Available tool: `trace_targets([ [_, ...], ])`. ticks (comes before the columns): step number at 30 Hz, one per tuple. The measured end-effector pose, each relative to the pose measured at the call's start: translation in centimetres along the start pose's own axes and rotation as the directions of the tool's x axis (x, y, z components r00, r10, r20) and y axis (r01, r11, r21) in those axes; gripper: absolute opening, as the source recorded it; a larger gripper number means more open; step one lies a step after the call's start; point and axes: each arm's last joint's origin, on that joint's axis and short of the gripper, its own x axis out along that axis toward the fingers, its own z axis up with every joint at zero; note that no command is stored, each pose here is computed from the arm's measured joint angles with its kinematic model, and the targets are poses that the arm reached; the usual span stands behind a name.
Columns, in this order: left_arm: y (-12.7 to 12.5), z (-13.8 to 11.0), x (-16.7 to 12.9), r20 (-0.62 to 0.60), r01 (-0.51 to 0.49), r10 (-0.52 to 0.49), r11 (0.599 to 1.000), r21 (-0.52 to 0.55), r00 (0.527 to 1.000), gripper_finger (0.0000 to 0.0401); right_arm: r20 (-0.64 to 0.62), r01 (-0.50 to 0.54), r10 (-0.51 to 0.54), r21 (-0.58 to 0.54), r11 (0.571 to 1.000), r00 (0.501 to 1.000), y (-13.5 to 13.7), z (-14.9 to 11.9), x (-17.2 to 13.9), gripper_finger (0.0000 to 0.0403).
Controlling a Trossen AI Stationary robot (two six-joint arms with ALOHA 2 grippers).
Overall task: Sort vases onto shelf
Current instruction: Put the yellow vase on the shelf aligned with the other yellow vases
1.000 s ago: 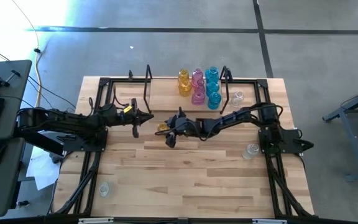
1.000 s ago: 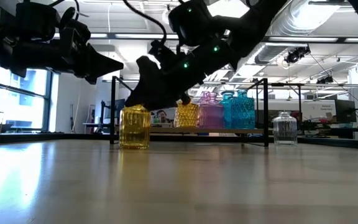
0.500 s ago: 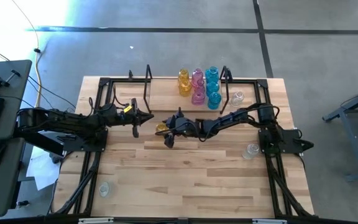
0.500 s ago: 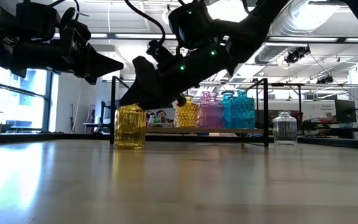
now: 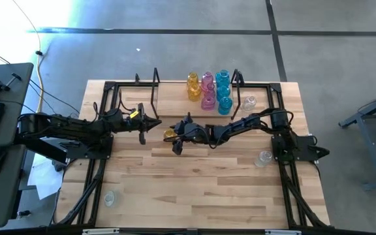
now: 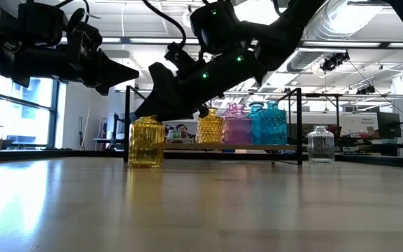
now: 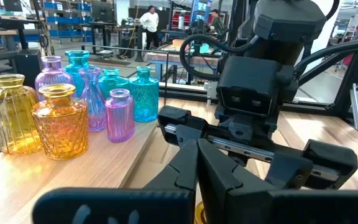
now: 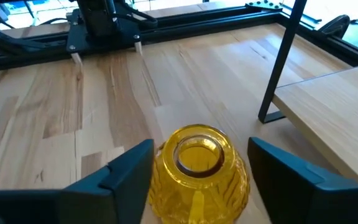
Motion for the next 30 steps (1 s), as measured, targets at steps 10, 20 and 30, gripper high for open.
trace_targets([
  [10,0.0,0.0,0.0,0.0,0.001,-0.001,1.0,0.0,1.0,0.0,-0.014,0.001,-0.001,-0.041,0.999,1.0,0.0,-0.1,0.0,0.0114],
  [20,0.0,0.0,0.0,-0.002,0.001,-0.001,1.0,0.0,1.0,0.0,-0.034,0.0,-0.002,-0.055,0.998,0.999,0.0,1.5,-1.4,0.0126],
  [30,0.0,0.0,0.0,-0.002,0.001,-0.001,1.0,0.0,1.0,0.0,0.033,0.268,-0.268,-0.016,0.963,0.963,-4.0,5.9,-4.2,0.012],
])
